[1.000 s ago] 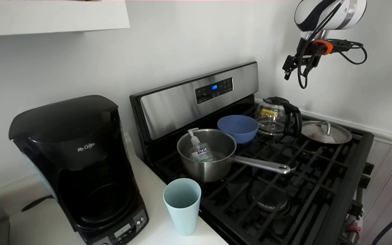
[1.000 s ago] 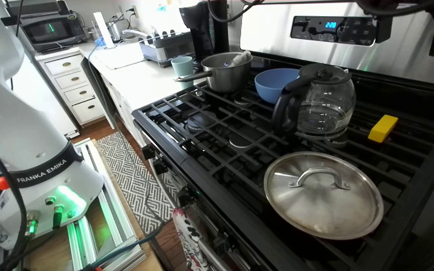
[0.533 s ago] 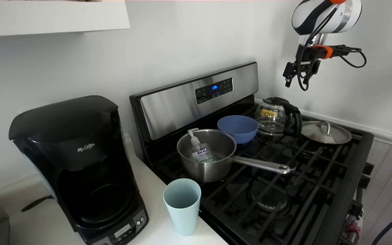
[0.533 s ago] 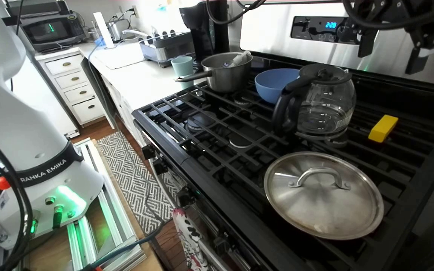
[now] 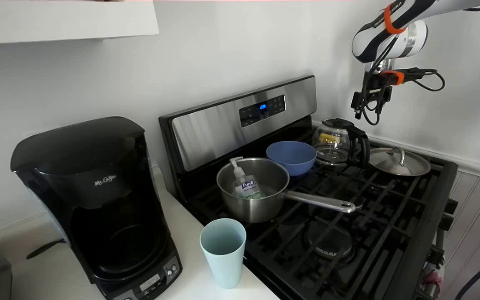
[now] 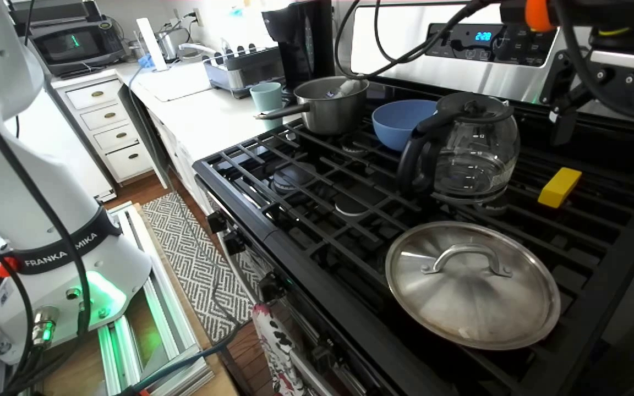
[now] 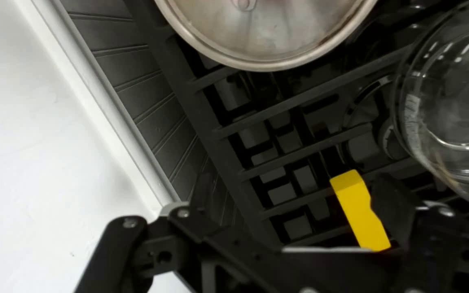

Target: Put the yellow block in the blue bowl

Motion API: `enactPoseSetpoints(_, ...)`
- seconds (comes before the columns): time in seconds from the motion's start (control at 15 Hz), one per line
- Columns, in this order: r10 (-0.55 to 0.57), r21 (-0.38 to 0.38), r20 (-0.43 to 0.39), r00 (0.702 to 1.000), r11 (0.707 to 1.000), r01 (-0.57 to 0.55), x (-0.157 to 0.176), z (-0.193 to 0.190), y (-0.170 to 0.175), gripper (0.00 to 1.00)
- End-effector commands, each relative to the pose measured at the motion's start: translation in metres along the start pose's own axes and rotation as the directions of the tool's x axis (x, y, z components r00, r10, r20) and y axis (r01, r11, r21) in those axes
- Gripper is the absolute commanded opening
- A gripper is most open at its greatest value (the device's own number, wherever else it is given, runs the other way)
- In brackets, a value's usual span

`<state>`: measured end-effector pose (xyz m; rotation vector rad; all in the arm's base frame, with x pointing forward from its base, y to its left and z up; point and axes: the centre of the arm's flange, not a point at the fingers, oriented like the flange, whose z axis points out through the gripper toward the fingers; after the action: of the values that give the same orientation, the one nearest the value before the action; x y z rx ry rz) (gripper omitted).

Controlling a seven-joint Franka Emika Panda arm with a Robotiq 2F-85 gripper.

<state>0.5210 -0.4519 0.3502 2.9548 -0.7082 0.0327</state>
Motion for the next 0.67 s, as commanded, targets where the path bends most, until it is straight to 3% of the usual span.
enactPoseSetpoints(0.0,-0.08,-0.053,0.056,0.995,0.995,0.083,0.033,0.024,0.003,1.0)
enactPoseSetpoints(0.2,-0.142,-0.058,0.114,0.983,0.987,0.149,0.044,0.043,0.0,1.0)
enactPoseSetpoints(0.33,-0.193,-0.009,0.168,0.967,0.98,0.197,0.046,0.047,-0.001,1.0)
enactPoseSetpoints(0.4,-0.145,-0.029,0.129,0.981,0.988,0.15,0.023,0.049,-0.012,1.0)
enactPoseSetpoints(0.6,-0.149,-0.024,0.136,0.979,0.988,0.154,0.024,0.053,-0.012,1.0)
